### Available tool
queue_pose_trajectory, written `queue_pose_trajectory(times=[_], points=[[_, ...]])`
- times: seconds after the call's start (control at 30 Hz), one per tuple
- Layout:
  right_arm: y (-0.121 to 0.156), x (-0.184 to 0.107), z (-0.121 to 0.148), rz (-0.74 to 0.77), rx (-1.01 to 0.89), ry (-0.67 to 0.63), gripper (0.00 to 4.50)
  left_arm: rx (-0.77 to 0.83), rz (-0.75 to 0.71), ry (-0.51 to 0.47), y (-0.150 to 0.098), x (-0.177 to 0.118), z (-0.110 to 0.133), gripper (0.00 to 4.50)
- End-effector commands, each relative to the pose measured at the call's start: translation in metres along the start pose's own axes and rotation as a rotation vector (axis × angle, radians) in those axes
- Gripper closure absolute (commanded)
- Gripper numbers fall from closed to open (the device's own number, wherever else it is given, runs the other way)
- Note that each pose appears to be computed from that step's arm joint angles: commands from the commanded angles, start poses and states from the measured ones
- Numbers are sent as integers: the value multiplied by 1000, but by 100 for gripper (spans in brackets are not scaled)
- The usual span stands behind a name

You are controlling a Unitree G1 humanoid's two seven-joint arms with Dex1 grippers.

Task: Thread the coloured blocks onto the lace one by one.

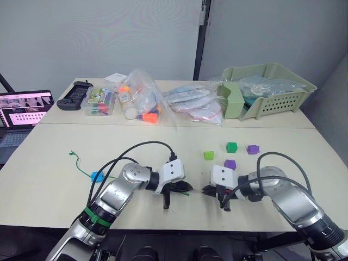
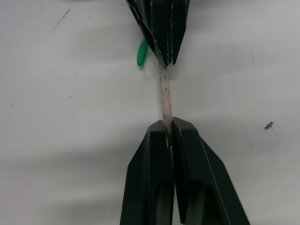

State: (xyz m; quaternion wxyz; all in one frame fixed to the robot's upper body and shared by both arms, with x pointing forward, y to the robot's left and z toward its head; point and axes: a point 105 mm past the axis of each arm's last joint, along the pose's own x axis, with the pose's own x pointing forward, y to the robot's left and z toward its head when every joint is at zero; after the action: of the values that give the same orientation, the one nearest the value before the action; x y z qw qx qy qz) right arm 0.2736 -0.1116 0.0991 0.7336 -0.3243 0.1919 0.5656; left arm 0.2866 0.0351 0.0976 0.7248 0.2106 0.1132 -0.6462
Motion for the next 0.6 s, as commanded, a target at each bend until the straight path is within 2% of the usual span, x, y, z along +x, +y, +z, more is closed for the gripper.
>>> queue_pose_trajectory(times=[0.03, 0.07, 0.2, 0.6], points=[[-3, -5, 10, -19, -42, -18, 450, 62, -32, -51, -1, -6, 20, 448], [-3, -5, 10, -19, -42, -17, 450, 71, -35, -34, -1, -6, 20, 396], [-4, -5, 10, -18, -42, -17, 450, 89, -41, 11, -1, -4, 18, 272], [-3, -5, 12, -28, -39, -22, 450, 83, -46, 56, 0, 10, 8, 272]])
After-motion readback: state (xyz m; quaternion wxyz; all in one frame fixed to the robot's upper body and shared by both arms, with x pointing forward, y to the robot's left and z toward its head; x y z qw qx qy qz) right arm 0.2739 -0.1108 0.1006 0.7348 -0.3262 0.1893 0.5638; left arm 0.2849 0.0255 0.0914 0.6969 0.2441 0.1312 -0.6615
